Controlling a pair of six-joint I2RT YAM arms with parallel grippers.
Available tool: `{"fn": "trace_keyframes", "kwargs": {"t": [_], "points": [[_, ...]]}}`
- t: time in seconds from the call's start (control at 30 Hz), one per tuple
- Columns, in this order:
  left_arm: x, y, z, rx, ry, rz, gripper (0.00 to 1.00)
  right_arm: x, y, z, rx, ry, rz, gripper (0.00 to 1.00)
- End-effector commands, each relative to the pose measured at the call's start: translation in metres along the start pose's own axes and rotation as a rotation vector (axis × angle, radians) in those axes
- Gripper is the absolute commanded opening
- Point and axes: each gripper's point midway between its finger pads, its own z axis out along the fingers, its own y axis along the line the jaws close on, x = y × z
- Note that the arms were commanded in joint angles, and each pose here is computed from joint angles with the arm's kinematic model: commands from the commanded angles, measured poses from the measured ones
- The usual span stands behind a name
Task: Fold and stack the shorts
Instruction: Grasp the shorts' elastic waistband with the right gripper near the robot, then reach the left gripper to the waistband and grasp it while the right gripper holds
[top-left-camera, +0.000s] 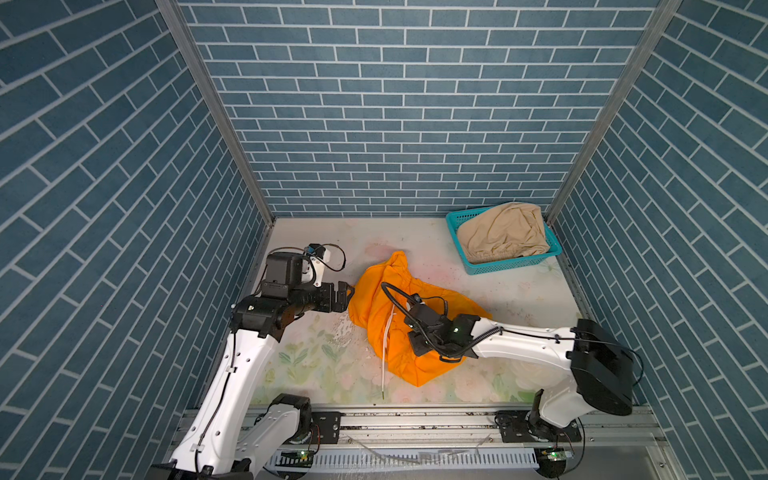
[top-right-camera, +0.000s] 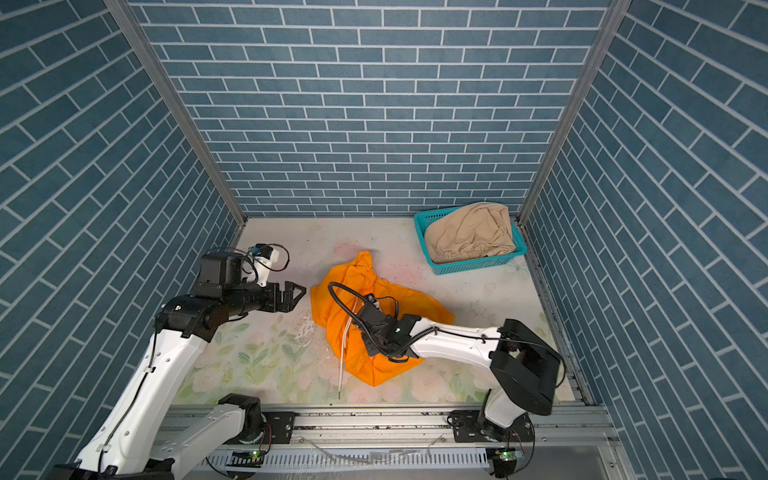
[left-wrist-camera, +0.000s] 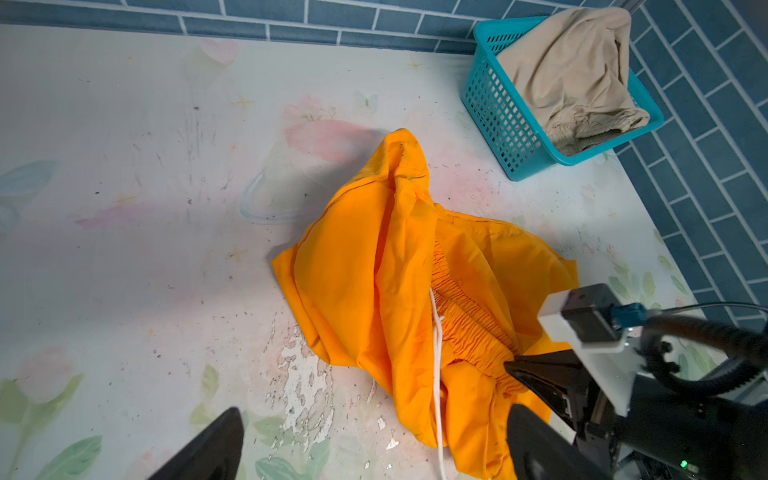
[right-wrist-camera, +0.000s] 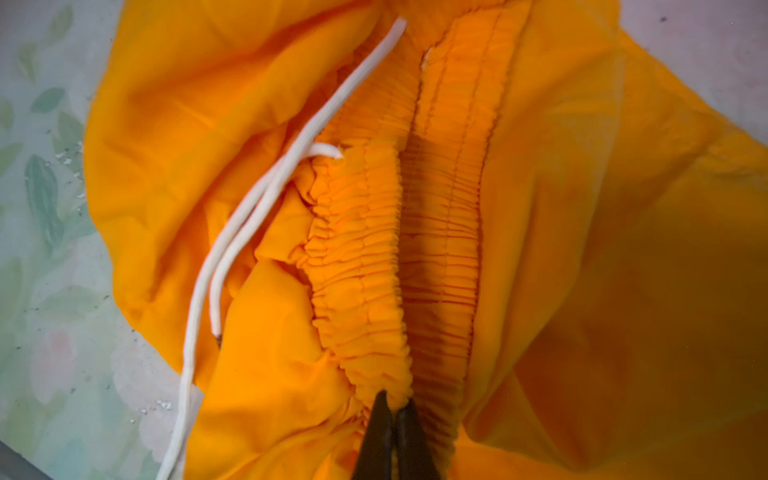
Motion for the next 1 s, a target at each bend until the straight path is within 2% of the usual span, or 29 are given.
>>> {"fn": "trace_keyframes", "kwargs": {"t": [0.0,0.2,0.4,0.53,0.67,0.97], "points": [[-0.012,-0.03,0.007,0.097,-0.008,0.093,1.0,-0.017,-0.009,-0.023,-0.075,-0.119,0.086,0.0],[-0.014,-0.07,0.043,0.147,0.063,0.291,1.0,-0.014,-0.037,-0.043,-0.08,-0.203,0.09,0.0],[-0.029,-0.064,0.102,0.107,0.128,0.297,1.0,-0.013,-0.048,-0.048,-0.073,-0.225,0.084,0.0],[-0.035,-0.069,0.145,0.155,0.17,0.288,1.0,-0.011,-0.048,-0.046,-0.078,-0.22,0.082,0.0],[-0.03,-0.069,0.181,0.16,0.237,0.329,1.0,-0.009,-0.047,-0.044,-0.08,-0.214,0.081,0.0],[-0.018,-0.058,0.226,0.088,0.325,0.406,1.0,-0.007,-0.048,-0.044,-0.09,-0.226,0.097,0.0]]}}
